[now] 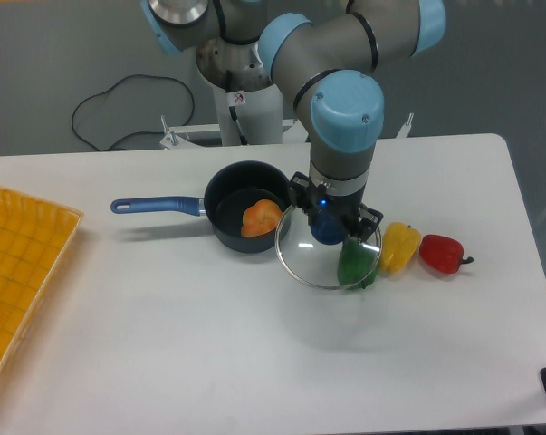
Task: Close the pot lid
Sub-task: 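Carry the glass lid with the gripper over the dark saucepan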
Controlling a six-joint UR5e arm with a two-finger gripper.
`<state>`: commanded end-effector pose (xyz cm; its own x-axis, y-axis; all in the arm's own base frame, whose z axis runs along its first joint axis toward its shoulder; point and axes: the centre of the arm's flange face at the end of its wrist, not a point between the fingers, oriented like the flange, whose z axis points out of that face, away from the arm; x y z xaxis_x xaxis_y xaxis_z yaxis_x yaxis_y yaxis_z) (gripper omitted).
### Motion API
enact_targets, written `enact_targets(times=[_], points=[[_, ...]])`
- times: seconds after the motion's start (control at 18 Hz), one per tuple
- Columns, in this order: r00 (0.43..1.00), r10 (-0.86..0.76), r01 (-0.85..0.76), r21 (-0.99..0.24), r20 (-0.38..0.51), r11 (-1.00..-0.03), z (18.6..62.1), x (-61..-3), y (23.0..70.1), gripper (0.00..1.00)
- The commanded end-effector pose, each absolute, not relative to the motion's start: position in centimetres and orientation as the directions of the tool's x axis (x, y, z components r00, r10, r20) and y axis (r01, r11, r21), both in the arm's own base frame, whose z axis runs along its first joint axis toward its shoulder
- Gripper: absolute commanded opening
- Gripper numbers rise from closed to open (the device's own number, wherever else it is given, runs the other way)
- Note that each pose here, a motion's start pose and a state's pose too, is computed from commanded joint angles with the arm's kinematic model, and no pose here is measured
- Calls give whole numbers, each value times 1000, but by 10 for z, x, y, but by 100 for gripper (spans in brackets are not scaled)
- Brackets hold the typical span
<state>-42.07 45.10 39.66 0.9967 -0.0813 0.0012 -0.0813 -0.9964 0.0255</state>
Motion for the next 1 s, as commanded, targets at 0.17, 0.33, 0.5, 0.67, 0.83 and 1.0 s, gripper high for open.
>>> enact_targets(times=[0.17, 0.33, 0.5, 0.67, 0.83, 1.0], points=[[997, -81, -82, 29, 8, -996, 392, -419, 450, 36], [997, -81, -81, 24, 2, -996, 396, -406, 441, 33], [996, -90, -90, 24, 2, -996, 400, -391, 431, 33], [995, -103, -103, 21, -3, -995, 406, -381, 427, 33], [994, -113, -113, 18, -2, -993, 410, -364, 423, 33], [990, -139, -139, 23, 10, -990, 404, -334, 418, 33]])
